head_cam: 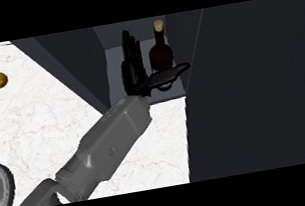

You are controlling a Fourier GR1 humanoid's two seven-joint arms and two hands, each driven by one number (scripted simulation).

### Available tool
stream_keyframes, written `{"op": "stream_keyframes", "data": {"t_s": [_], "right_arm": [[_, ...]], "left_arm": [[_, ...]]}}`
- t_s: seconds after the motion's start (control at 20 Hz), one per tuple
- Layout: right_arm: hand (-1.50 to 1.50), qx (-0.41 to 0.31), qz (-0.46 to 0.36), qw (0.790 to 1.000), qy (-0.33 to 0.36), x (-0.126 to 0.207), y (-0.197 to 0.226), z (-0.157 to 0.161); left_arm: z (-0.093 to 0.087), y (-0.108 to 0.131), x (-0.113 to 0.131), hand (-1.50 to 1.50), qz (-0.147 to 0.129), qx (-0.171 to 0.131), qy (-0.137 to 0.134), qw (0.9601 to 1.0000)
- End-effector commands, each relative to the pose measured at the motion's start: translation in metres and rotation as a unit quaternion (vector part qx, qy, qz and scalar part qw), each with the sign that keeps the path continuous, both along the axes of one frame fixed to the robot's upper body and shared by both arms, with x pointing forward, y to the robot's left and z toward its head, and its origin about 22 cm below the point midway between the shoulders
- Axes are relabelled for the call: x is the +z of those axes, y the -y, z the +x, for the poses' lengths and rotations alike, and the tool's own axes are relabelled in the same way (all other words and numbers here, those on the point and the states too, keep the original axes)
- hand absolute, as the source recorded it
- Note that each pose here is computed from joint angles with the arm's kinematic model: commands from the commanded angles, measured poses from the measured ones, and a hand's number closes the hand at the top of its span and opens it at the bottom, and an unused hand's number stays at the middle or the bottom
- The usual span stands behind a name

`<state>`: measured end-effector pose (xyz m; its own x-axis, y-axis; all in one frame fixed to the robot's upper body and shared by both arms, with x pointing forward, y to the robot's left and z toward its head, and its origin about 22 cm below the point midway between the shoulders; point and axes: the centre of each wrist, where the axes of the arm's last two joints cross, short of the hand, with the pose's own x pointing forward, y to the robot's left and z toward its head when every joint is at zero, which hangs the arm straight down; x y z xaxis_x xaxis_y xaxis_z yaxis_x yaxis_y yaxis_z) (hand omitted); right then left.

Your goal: Pick up the wine, place it into the cabinet and close the cabinet

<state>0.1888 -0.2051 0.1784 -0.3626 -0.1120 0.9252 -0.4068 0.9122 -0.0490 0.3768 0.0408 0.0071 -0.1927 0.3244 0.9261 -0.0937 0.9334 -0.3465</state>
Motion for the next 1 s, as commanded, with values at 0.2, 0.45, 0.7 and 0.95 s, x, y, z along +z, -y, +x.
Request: {"op": "stream_keyframes", "data": {"t_s": [0.2,0.45,0.7,0.95], "right_arm": [[-1.50,-0.022,-0.010,1.000,-0.008,0.003,0.004,-0.020],[-1.50,-0.026,-0.005,1.000,-0.008,0.007,0.011,-0.007],[-1.50,-0.034,-0.006,0.999,-0.009,0.013,-0.002,-0.025],[-1.50,-0.039,-0.009,0.999,-0.017,0.005,0.009,-0.026]], "left_arm": [[-0.026,0.010,-0.016,-1.50,-0.005,-0.041,0.009,0.9991],[-0.038,0.016,-0.020,-1.50,0.018,-0.036,0.027,0.9988],[-0.041,0.016,-0.018,-1.50,0.011,-0.049,0.030,0.9983],[-0.065,-0.001,-0.055,-1.50,0.013,-0.054,0.034,0.9979]]}}
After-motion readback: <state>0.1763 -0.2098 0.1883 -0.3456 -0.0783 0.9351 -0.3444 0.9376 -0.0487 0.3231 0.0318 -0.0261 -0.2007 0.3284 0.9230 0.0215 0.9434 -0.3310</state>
